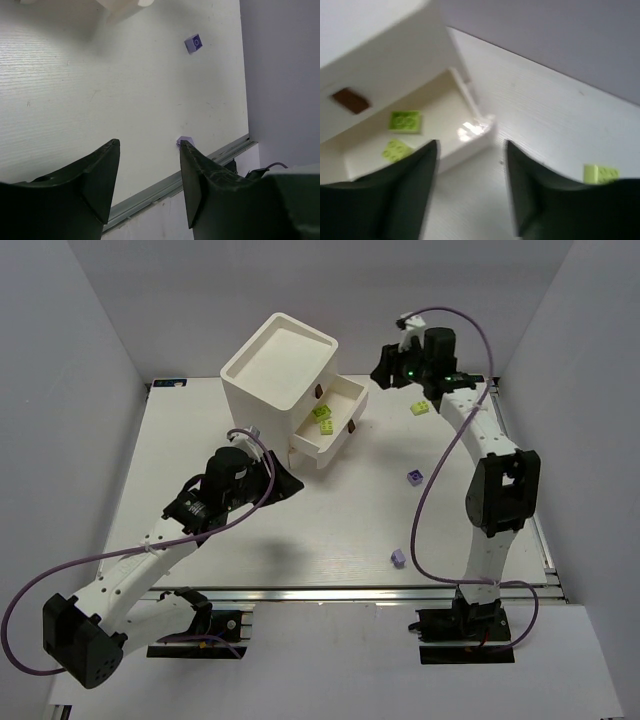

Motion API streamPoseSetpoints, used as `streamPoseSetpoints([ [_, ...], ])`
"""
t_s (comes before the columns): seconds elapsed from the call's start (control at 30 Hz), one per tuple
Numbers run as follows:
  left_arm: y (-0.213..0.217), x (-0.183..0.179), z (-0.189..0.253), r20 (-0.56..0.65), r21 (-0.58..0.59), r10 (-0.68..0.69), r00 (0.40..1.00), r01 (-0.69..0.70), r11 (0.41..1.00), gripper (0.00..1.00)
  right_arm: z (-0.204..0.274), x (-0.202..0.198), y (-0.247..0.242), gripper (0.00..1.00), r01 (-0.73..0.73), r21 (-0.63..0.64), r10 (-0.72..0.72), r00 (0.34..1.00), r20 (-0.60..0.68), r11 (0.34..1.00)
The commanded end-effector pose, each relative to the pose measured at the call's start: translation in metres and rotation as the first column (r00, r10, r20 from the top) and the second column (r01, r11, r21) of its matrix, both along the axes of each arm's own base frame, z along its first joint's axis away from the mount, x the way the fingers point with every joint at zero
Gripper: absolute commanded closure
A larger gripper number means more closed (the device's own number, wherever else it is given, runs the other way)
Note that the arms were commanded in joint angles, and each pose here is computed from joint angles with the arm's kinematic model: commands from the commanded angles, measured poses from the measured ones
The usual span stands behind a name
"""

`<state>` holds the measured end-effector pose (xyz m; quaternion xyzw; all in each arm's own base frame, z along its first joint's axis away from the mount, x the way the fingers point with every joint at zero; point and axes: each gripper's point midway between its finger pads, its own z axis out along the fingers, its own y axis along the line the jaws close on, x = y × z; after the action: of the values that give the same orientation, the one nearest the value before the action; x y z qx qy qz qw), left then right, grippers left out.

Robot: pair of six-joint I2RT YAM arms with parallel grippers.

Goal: Sort the legos into containers by color

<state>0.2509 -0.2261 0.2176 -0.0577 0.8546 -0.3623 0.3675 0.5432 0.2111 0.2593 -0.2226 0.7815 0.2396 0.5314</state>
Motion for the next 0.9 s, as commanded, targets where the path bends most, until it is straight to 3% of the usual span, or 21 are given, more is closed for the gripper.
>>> streamPoseSetpoints([
  [0.0,-0.003,-0.001,0.009,0.030,-0.026,-0.017,0.999,0.018,1.000,0.39,-0.029,0.024,-0.069,0.26,0.200,-0.051,-0.203,0.977,-0.061,0.978],
  [0.03,-0.003,-0.002,0.008,0.027,-0.027,-0.017,0.999,0.018,0.999,0.38,-0.040,0.025,-0.076,0.14,0.216,-0.062,-0.221,0.972,-0.079,0.974],
  [0.1,-0.003,-0.001,0.007,0.025,-0.026,-0.015,1.000,0.016,1.000,0.36,-0.051,0.031,-0.102,0.11,0.289,-0.091,-0.297,0.951,-0.089,0.953],
  [0.27,-0.008,0.002,0.005,0.016,-0.024,-0.026,1.000,0.026,0.999,0.34,-0.089,0.049,-0.142,0.11,0.337,-0.198,-0.360,0.928,-0.094,0.920],
  [0.53,-0.012,0.005,-0.001,-0.015,-0.013,-0.036,0.999,0.036,0.999,0.33,-0.129,0.079,-0.171,0.14,0.426,-0.226,-0.456,0.884,-0.103,0.876],
  [0.67,-0.012,0.006,-0.005,-0.034,-0.004,-0.028,0.999,0.027,1.000,0.33,-0.145,0.092,-0.191,0.18,0.520,-0.255,-0.554,0.829,-0.078,0.815],
  [0.87,-0.014,0.010,-0.009,-0.051,0.002,-0.025,0.998,0.025,1.000,0.33,-0.149,0.113,-0.191,0.20,0.535,-0.231,-0.564,0.821,-0.083,0.813],
])
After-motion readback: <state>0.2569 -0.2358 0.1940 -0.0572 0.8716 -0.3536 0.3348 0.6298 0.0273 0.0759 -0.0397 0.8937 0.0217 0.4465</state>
